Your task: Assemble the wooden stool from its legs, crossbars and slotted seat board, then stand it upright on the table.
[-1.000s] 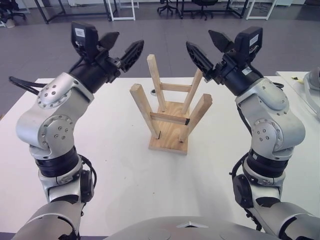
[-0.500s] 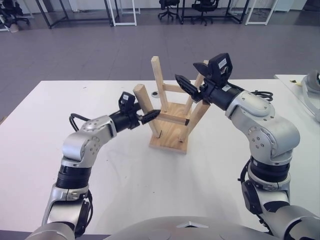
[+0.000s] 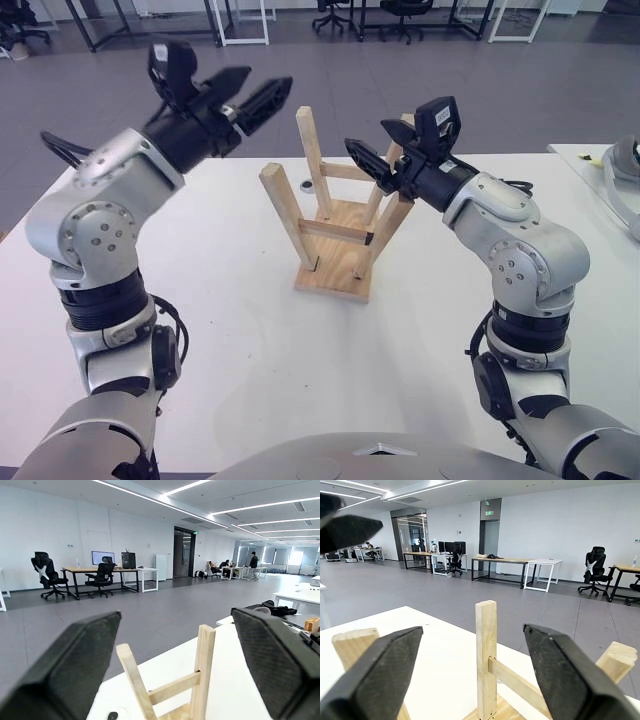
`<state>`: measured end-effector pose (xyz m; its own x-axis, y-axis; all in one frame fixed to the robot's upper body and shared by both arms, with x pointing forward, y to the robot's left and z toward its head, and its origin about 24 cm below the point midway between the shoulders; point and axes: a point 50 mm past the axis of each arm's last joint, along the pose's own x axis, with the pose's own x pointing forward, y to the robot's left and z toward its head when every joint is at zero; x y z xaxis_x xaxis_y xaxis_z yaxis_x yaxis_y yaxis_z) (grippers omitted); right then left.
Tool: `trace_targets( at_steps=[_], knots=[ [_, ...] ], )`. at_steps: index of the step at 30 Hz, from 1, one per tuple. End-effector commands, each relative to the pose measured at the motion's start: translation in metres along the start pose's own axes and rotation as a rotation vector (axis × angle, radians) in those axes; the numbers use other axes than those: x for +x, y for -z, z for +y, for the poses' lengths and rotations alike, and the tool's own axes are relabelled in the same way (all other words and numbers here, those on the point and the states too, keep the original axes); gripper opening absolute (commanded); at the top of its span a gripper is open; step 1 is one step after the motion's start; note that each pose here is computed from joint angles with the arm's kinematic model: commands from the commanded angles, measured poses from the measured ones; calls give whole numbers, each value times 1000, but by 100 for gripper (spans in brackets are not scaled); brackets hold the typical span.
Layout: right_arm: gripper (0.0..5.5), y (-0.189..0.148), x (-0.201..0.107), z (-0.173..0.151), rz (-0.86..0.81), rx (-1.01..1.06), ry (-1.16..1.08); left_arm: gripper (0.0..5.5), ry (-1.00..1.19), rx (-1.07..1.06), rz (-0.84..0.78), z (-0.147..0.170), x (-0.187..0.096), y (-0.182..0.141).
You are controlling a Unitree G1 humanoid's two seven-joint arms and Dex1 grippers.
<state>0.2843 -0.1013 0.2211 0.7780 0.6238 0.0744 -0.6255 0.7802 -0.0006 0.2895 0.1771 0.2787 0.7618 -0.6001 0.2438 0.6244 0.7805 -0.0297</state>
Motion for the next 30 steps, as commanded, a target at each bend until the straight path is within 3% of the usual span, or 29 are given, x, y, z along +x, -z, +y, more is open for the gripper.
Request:
trace_targets(
  at_steps=[1, 4, 7, 11, 14, 16, 18, 23, 26, 28, 30],
  knots=[
    [374, -25, 2, -3, -139, -23, -4, 407, -34, 43, -2, 12, 14, -4],
    [374, -49, 0, -3, -278, -44, -8, 407, -20, 38, 5, 12, 25, 5],
    [374, -46, -2, -2, -283, -62, -21, 407, 15, -13, 9, 3, 33, 21],
    [374, -15, -5, 0, -188, -2, -59, 407, 5, -39, 158, 9, 34, 77],
    [374, 26, -7, -7, 4, 36, -26, 407, -28, -53, 295, 20, 22, 127],
    [374, 37, -7, -9, 59, 38, -13, 407, -17, -40, 329, 19, 16, 143],
    [374, 30, -2, -7, 27, 48, -25, 407, -7, -23, 289, 19, 18, 134],
    [374, -11, 2, -13, -211, 95, -5, 407, -15, 12, 6, 24, 29, 54],
    [374, -36, -7, -34, -384, 172, 79, 407, -145, -13, -200, 50, 5, 6],
    [374, -28, -12, -50, -357, 163, 161, 407, -266, -31, -222, 72, -18, 8],
    [374, 3, -15, -67, -193, 93, 285, 407, -358, 23, -70, 86, -41, 44]
  ],
)
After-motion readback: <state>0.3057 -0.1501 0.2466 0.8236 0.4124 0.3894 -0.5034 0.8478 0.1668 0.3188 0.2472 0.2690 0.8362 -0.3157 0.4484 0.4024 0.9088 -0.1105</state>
